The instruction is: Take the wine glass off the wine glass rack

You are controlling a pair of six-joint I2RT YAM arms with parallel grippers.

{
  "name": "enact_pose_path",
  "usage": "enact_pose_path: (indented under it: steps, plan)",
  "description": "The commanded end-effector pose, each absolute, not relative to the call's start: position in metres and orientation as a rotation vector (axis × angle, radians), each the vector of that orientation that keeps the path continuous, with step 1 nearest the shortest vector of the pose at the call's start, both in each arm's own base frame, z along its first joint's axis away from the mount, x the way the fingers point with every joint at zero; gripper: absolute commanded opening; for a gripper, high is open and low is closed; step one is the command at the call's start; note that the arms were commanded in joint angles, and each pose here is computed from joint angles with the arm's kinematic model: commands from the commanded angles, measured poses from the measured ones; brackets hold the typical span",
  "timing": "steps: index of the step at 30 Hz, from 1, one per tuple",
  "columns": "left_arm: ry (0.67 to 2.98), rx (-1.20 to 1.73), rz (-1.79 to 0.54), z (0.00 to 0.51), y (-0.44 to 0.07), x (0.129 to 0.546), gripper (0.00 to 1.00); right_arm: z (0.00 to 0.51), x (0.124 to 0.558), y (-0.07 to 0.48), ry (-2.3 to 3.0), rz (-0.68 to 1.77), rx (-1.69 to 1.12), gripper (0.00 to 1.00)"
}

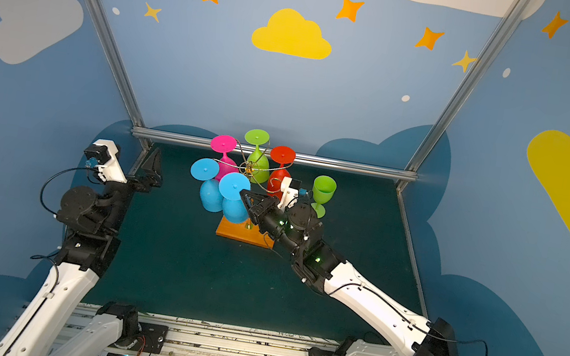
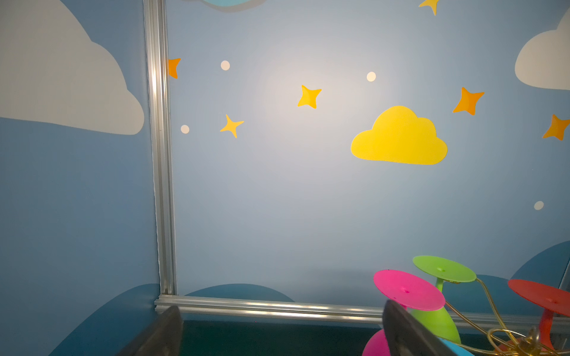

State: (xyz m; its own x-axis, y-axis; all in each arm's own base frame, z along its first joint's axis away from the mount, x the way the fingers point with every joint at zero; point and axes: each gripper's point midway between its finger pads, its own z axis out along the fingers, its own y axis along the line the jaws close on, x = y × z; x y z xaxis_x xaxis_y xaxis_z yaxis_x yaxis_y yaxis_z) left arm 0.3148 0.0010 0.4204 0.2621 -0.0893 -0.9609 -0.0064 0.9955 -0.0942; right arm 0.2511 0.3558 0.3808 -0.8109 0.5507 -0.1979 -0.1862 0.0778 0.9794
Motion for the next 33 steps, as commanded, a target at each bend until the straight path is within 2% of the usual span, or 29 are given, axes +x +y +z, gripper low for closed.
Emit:
enact_pose_path:
  steps: [1, 33]
  plan:
    - [1.289, -0.085, -0.047, 0.422, 0.002, 0.313, 1.0, 0.402, 0.248, 0.359, 1.782, 1.832, 0.325, 0.0]
    - [1.287, -0.086, -0.038, 0.422, 0.003, 0.312, 0.99, 0.395, 0.272, 0.361, 1.785, 1.691, 0.335, 0.0]
